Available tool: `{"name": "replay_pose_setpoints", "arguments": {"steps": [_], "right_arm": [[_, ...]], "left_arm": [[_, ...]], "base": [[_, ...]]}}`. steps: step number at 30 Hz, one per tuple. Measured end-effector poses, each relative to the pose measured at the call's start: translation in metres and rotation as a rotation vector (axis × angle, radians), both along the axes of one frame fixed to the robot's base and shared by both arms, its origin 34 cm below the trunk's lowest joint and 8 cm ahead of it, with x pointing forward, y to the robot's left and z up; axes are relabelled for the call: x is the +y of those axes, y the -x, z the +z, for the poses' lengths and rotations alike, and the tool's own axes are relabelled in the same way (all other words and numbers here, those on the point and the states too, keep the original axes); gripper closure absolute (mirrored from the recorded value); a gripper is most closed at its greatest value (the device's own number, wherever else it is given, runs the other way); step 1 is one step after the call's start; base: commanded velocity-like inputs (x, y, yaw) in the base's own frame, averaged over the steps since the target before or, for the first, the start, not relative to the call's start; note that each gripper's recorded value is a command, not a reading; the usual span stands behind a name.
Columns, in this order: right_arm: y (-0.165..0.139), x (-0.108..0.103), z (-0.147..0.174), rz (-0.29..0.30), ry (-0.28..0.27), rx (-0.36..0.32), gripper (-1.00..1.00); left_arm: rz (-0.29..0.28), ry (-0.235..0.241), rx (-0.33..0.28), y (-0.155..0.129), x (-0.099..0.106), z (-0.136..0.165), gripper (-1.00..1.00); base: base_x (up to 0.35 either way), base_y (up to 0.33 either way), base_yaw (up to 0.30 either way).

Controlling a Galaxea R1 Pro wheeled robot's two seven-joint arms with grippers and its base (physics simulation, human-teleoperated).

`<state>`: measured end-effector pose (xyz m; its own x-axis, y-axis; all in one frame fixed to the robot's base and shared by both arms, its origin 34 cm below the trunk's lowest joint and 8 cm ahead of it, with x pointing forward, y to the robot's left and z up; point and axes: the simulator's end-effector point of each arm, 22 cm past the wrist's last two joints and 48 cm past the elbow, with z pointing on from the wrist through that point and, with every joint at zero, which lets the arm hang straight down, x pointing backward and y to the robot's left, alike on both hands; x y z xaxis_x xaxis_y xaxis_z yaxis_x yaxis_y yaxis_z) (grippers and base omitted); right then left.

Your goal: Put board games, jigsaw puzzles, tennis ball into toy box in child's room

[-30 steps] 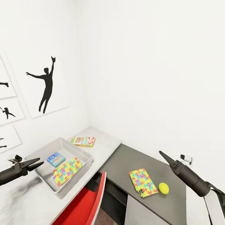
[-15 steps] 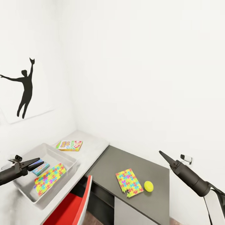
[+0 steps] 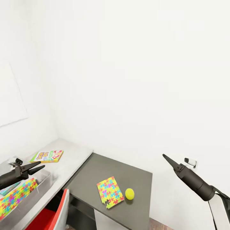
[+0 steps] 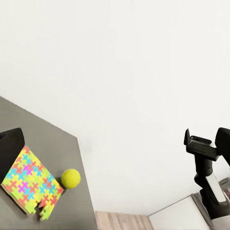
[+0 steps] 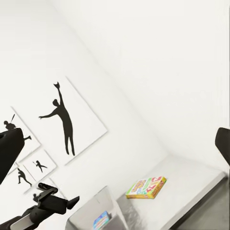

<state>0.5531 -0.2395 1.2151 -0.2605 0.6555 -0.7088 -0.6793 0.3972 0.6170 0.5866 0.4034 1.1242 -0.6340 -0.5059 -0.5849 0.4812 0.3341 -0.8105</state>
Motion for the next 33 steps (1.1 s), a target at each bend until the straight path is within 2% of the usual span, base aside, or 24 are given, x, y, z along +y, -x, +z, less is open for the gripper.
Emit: {"name": "replay_pose_setpoints", "arguments": {"steps": [19,33], "right_arm": [[0.005,0.0,0.01,-0.001,0.0,-0.022,-1.0],[0.008,0.0,0.016,-0.001,0.002,-0.036,-1.0]], "left_arm": [[0.0,0.001,-0.023,0.003,0.0,0.011,-1.0],[-0.001,0.0,-0.038,0.005,0.0,0.018,-1.0]], "base": [[0.137,-0.275,-0.204],[0.029,-0.041,-0.171]]}}
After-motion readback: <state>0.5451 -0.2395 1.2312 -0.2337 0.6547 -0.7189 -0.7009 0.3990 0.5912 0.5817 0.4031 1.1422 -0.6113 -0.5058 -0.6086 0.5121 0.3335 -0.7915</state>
